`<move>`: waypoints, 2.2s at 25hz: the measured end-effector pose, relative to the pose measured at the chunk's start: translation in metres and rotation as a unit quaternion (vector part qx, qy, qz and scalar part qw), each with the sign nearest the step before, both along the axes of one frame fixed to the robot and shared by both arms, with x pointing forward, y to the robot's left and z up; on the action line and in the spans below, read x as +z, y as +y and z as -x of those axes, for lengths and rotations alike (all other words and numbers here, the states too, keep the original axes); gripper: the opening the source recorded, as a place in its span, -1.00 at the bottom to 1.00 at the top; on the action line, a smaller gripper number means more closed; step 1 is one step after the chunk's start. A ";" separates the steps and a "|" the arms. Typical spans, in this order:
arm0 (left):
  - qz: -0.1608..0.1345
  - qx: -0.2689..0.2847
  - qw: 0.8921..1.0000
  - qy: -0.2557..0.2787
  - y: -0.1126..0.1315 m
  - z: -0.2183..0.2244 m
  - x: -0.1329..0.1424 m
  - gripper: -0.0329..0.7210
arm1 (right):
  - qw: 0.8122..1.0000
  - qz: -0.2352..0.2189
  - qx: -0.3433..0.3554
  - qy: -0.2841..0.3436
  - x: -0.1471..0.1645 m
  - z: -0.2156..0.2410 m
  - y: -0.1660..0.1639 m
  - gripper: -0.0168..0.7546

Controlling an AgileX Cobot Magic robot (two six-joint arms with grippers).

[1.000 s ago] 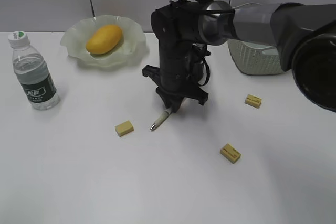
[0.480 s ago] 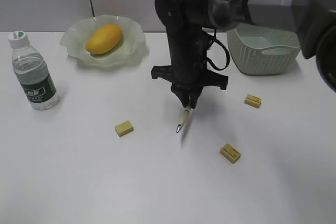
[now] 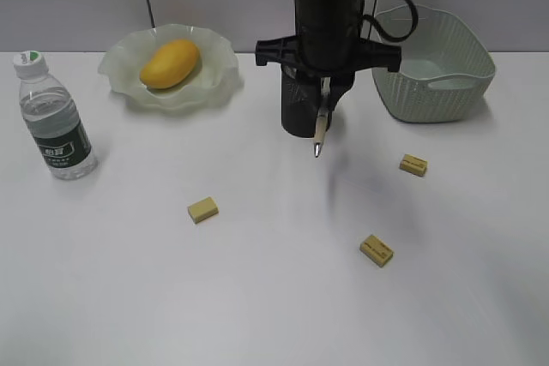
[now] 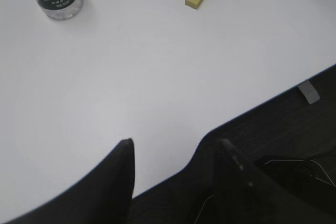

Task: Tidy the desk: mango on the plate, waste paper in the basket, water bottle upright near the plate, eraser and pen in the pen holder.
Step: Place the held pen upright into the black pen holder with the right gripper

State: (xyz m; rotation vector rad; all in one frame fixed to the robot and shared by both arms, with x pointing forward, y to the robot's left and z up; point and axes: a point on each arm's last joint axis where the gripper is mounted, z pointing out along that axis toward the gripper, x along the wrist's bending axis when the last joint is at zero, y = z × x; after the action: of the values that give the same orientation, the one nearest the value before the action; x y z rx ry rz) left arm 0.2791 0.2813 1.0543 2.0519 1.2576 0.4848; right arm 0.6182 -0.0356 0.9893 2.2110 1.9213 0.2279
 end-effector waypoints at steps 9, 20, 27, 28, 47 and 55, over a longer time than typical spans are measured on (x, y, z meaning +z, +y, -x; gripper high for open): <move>0.000 0.000 1.000 0.000 0.000 0.000 0.000 0.08 | 0.988 -0.057 0.015 -0.143 0.041 -0.038 -0.027 -0.64; 0.000 0.000 1.000 0.000 0.000 0.000 0.000 0.08 | 0.918 -0.051 0.131 -0.371 0.070 -0.070 -0.019 -0.64; 0.000 0.000 1.000 0.000 0.000 0.000 0.000 0.08 | 0.925 -0.024 0.148 -0.350 0.037 -0.078 -0.014 -0.64; 0.000 0.000 1.000 0.000 0.000 0.000 0.000 0.08 | 0.927 -0.021 0.149 -0.344 0.032 -0.078 -0.013 -0.64; 0.000 0.000 1.000 0.000 0.000 0.000 0.000 0.08 | 0.918 -0.001 0.193 -0.346 -0.014 -0.068 -0.003 -0.63; 0.000 0.000 1.000 0.000 0.000 0.000 0.000 0.08 | 0.920 0.003 0.209 -0.331 -0.033 -0.060 -0.005 -0.62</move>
State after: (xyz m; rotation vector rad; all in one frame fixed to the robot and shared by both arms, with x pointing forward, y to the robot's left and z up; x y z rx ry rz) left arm 0.2791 0.2813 1.0543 2.0519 1.2576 0.4848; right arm 0.6782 -0.0408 0.9565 1.4018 1.9213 0.9002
